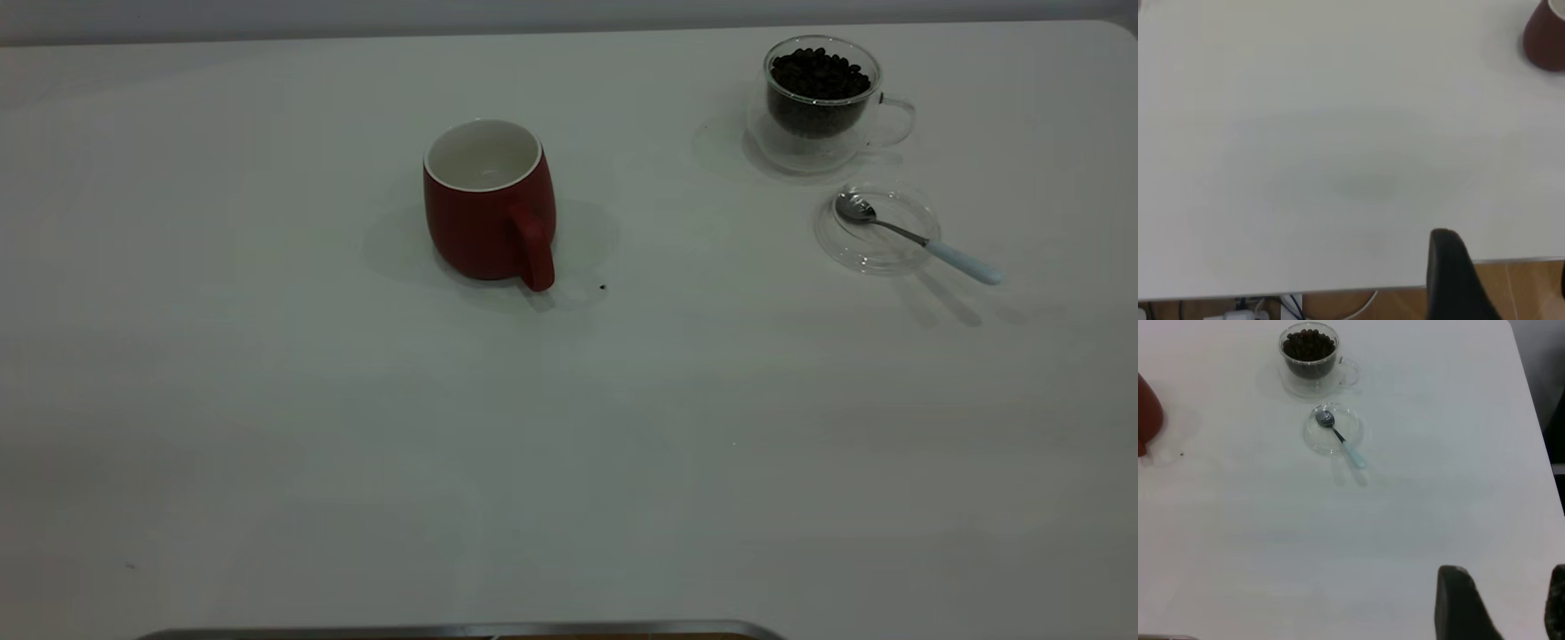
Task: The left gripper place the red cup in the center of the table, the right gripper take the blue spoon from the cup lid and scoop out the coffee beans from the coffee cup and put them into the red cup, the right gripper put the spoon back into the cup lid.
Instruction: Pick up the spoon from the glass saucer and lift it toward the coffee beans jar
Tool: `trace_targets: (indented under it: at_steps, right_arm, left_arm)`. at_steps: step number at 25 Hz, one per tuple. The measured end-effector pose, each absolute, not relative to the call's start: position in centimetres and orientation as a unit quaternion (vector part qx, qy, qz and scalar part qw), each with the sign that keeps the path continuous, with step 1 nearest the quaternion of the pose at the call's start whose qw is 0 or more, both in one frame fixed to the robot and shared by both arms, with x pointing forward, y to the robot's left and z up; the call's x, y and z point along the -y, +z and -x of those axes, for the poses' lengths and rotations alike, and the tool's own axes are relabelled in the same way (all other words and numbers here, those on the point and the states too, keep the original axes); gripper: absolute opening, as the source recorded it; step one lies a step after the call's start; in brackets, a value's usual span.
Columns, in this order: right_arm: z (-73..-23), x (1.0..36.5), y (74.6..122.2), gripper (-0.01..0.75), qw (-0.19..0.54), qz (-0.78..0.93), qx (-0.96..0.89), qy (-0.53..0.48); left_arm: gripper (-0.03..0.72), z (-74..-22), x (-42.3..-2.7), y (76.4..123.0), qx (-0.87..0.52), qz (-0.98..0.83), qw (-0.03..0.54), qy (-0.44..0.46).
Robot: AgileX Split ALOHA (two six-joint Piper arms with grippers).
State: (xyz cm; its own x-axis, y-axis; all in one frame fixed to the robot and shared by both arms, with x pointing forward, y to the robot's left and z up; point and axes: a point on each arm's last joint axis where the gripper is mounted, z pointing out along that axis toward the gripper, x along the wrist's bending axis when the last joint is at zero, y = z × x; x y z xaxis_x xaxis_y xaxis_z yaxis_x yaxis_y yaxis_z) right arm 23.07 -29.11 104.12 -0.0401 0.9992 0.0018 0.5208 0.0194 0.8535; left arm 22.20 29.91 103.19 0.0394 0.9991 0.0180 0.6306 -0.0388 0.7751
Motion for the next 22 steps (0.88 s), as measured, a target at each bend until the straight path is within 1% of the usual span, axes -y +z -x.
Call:
trace_targets:
  at_steps: [18, 22]
  right_arm:
    - [-23.07, 29.18, 104.11, 0.350, 0.340, -0.608, -0.626, 0.352]
    - [-23.09, 28.87, 104.18, 0.350, 0.328, -0.605, -0.625, 0.367]
  left_arm:
    - [0.451, -22.20, -29.91, 103.19, -0.623, -0.654, 0.304, 0.303]
    - [0.451, -22.20, -29.91, 103.19, -0.623, -0.654, 0.304, 0.303]
